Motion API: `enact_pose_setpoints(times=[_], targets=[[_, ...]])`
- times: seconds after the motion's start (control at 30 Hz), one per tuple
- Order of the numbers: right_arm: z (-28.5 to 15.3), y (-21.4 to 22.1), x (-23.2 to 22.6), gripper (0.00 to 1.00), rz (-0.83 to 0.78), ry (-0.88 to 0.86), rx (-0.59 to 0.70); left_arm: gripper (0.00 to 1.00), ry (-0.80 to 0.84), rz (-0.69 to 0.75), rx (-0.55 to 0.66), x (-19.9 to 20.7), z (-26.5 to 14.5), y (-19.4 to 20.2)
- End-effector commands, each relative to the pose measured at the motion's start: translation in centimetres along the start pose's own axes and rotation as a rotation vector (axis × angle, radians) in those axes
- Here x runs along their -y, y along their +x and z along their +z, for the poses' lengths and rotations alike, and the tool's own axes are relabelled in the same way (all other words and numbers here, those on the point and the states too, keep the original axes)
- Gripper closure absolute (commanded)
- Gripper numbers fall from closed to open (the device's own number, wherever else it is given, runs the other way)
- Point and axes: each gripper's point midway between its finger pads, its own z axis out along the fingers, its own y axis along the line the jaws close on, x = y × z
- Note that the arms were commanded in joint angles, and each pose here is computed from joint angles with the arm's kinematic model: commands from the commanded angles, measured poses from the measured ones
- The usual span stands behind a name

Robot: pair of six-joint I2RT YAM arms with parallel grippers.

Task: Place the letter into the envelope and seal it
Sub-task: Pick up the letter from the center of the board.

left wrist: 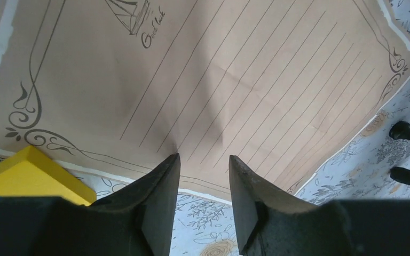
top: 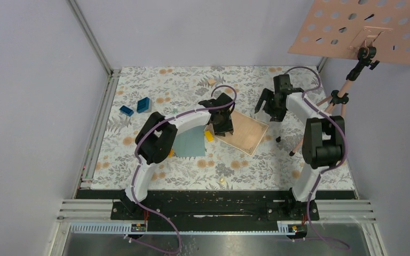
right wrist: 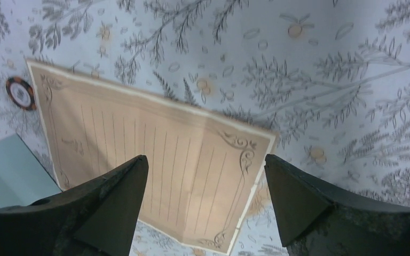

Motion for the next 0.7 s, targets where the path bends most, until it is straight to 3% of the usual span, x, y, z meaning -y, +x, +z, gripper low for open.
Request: enact_pose_setpoints(times=[0.0,0.23,0.67], targets=[[0.8,-1.1,0.9,0.11,0.002,0.08,-0.064,0.6,-0.048,0.023,-0.016,-0.9,0.4,0.0],[2.1,1.1,1.5,0.08,0.087,0.087,-0.108,0.6,-0.067,0.054,-0.001,-3.0,-0.2,-1.5],[3.1,4.1,-1.1,0.07,0.21,-0.096,-0.186,0.61,-0.06,0.108,-0.024,-3.6,0.7,-1.8]])
